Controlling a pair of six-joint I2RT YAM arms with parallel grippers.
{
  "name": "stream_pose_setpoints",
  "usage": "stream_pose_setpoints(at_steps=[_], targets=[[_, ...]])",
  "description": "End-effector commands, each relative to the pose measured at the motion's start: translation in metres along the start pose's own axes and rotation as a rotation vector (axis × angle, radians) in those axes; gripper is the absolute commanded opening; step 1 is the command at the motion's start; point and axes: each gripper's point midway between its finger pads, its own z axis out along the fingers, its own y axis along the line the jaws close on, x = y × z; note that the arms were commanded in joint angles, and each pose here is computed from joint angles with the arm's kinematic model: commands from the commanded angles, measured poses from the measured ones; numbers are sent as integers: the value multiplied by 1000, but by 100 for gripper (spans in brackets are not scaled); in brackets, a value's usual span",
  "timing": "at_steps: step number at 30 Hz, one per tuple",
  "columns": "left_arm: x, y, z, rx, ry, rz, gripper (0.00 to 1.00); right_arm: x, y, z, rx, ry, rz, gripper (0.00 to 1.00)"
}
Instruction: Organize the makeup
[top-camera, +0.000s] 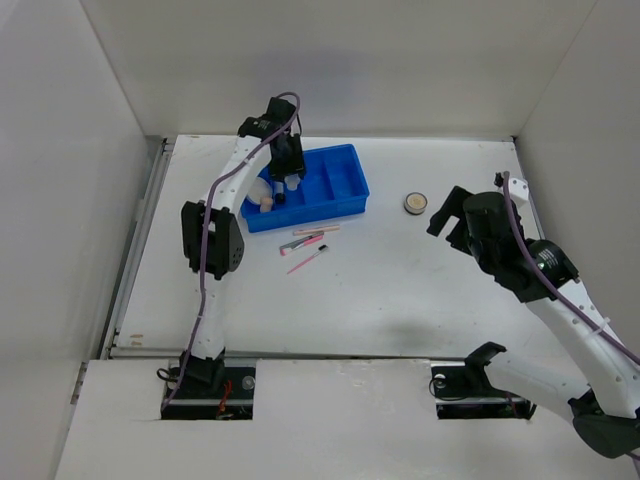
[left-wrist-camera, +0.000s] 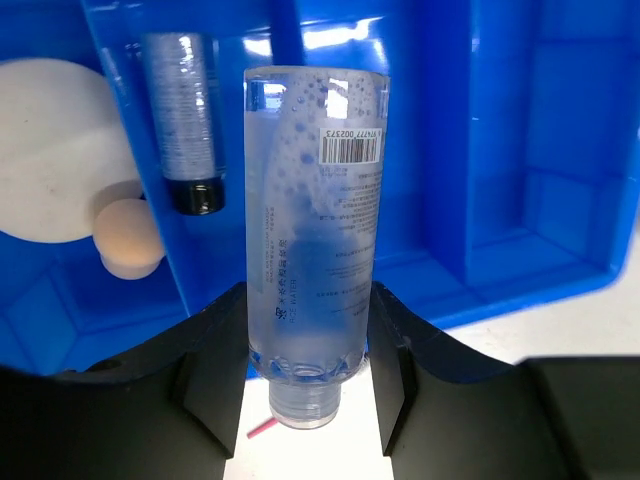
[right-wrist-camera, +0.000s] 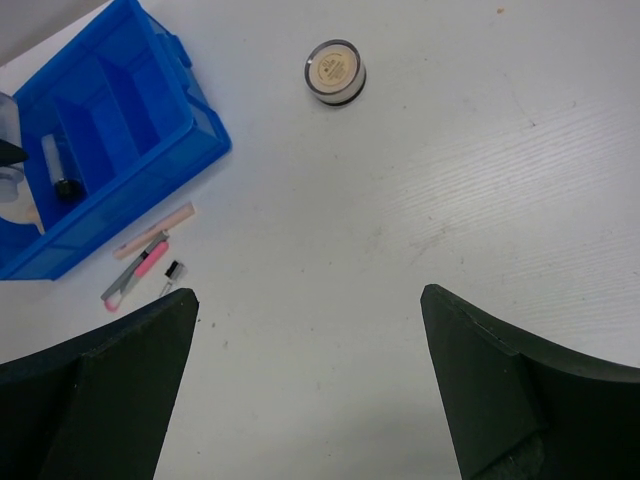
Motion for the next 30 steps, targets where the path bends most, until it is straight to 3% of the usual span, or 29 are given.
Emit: stream_pose_setpoints(at_steps=[1, 7, 10, 11, 15, 19, 21, 25, 30], targets=[[-20, 16, -12, -55, -62, -69, 0, -18, 15, -6, -60, -47, 31, 100], [-11, 24, 3, -86, -32, -68, 0, -16, 16, -4, -54, -41, 26, 100], [-9, 26, 8, -99, -27, -68, 16, -16, 16, -4, -54, -41, 26, 100], [-9, 26, 8, -99, -27, -68, 30, -15, 17, -4, -60, -35, 25, 100], [-10, 24, 4, -87, -31, -57, 64, -15, 17, -4, -60, -35, 25, 100], [-14, 17, -15, -88, -71, -2, 79, -15, 17, -4, -60, -35, 25, 100], [-15, 10, -31, -90, -97, 41, 79, -15, 17, -4, -60, -35, 25, 100], [-7, -9, -66, -75, -141, 115, 69, -15, 22, -2, -80, -40, 35, 100], [19, -15, -104, -74, -166, 183, 69, -6, 47, 27, -99, -4, -7, 97]])
